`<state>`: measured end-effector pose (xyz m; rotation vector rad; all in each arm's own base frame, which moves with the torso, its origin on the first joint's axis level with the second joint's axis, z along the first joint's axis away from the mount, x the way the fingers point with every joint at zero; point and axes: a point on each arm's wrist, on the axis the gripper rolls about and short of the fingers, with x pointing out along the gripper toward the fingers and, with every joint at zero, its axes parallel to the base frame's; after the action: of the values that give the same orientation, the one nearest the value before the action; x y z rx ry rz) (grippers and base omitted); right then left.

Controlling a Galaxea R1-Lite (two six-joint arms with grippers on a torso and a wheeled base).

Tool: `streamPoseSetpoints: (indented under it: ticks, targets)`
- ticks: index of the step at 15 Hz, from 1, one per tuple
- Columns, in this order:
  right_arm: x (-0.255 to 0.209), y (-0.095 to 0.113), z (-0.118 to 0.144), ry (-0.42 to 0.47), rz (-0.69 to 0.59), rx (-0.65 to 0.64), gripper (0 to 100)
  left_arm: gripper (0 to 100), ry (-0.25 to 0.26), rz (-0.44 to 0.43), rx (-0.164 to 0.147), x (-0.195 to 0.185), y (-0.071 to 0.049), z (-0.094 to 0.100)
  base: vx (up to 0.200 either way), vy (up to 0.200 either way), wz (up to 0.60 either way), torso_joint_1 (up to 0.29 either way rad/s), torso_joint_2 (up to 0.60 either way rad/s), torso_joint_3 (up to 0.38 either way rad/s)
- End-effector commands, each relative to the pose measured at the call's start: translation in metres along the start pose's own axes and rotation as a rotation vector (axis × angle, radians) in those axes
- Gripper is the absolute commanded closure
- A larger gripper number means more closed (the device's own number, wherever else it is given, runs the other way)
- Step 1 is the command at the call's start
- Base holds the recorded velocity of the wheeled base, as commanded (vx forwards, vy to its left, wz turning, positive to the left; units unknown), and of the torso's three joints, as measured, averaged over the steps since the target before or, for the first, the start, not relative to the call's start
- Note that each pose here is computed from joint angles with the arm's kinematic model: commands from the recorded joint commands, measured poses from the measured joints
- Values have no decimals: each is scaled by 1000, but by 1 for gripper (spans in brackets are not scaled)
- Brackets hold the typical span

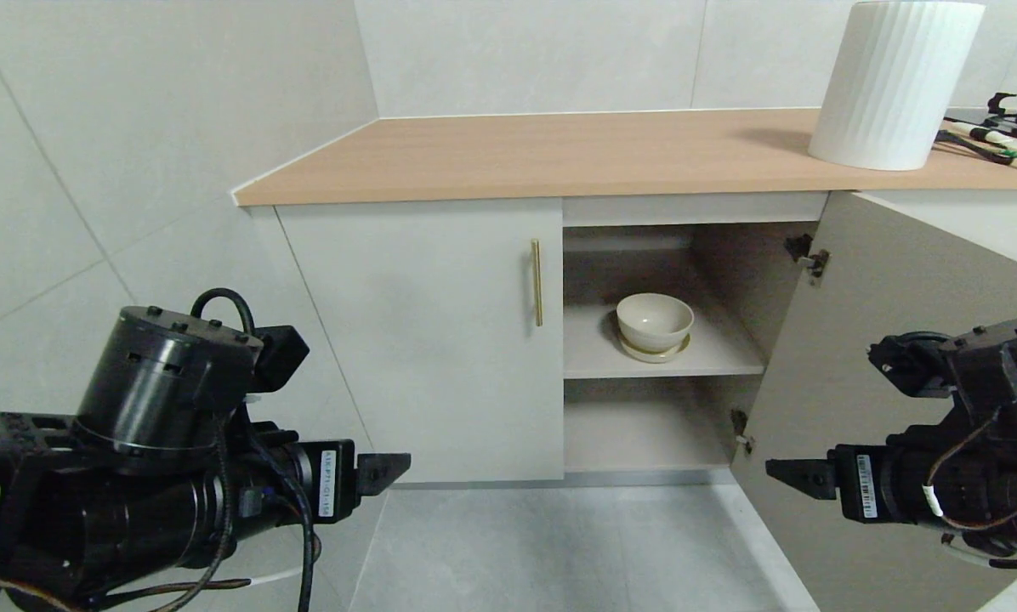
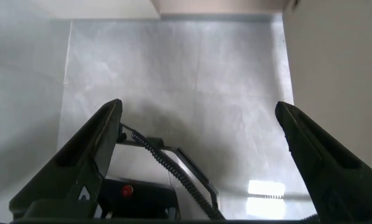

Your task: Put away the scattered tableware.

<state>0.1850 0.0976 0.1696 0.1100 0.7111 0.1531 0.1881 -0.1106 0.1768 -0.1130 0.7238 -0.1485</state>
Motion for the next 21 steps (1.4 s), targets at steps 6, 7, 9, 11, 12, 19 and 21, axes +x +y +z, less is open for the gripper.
streamPoseSetpoints:
  ticks: [6,7,9,11,12,19,21]
  targets:
    - [2,0,-2,11,-2,-3,0,0,0,-1,1,0,0,0,0,0,0,0,0,0]
    - [2,0,-2,11,-2,-3,0,0,3,0,2,1,0,-1,0,0,0,0,0,0]
    - [1,2,-3,12,6,-11,0,0,1,1,0,0,0,0,0,0,0,0,0,0]
    - [1,3,-4,16,7,-14,0,0,0,-1,1,0,0,0,0,0,0,0,0,0]
    - [1,3,-4,16,7,-14,0,0,2,-1,3,0,0,-1,0,0,0,0,0,0]
    - [-10,2,-14,98,5,-100,0,0,1,13,15,1,-2,-3,0,-143,0,4,1,0]
    - [-22,0,-22,160,5,-178,0,0,1,13,15,1,-2,-3,0,-200,0,0,5,9]
